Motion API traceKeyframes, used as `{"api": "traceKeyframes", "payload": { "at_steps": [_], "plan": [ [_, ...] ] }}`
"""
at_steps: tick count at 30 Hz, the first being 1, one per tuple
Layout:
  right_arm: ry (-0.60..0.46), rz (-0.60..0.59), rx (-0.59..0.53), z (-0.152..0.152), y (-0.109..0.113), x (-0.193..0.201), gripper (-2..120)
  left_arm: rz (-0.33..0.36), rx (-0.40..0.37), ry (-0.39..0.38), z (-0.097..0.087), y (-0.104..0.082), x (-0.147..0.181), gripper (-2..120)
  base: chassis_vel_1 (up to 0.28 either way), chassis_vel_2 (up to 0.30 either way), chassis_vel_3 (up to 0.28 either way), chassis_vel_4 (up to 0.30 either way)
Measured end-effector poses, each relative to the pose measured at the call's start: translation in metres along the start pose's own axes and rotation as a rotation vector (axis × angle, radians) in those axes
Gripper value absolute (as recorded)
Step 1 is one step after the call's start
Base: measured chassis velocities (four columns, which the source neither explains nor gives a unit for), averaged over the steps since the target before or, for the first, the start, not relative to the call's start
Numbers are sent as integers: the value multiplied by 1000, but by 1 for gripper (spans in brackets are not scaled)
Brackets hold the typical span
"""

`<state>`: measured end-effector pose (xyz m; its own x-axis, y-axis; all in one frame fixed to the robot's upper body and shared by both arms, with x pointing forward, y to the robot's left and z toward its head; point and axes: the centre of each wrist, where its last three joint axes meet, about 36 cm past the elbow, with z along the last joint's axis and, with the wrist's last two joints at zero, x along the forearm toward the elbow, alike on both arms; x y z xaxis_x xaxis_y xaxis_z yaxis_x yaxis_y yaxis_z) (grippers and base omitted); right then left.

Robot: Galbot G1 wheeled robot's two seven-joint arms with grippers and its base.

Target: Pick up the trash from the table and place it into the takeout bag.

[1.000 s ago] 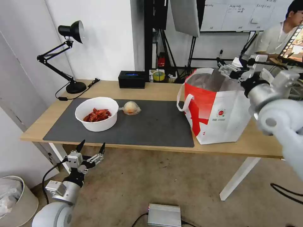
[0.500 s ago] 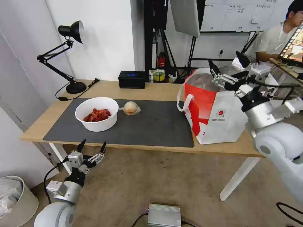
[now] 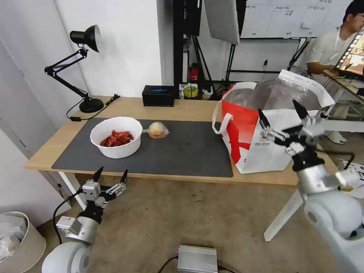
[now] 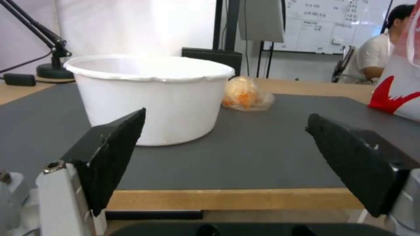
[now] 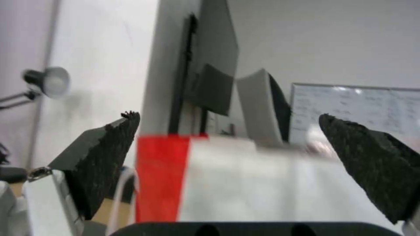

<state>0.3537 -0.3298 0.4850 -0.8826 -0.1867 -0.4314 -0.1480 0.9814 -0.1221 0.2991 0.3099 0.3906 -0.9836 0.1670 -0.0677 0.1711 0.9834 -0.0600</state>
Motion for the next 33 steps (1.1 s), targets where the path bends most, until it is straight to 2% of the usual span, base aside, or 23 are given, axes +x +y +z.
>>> {"api": "traceKeyframes", "payload": {
  "at_steps": [5,9,18,27,33],
  "plan": [
    [62,74,-9,25,12,37,100,-2,0,4,0,-1,2,100,0,0,0,0],
    [99,92,-13,37,22,52,100,-1,-1,3,0,-1,2,100,0,0,0,0],
    [169,98,-37,59,49,65,100,-8,10,23,3,-3,6,100,0,0,0,0],
    [214,74,-52,66,70,73,100,-35,9,26,-1,-10,3,100,0,0,0,0],
    [279,74,-86,61,92,96,100,-43,11,23,-9,-16,4,100,0,0,0,0]
  ]
}}
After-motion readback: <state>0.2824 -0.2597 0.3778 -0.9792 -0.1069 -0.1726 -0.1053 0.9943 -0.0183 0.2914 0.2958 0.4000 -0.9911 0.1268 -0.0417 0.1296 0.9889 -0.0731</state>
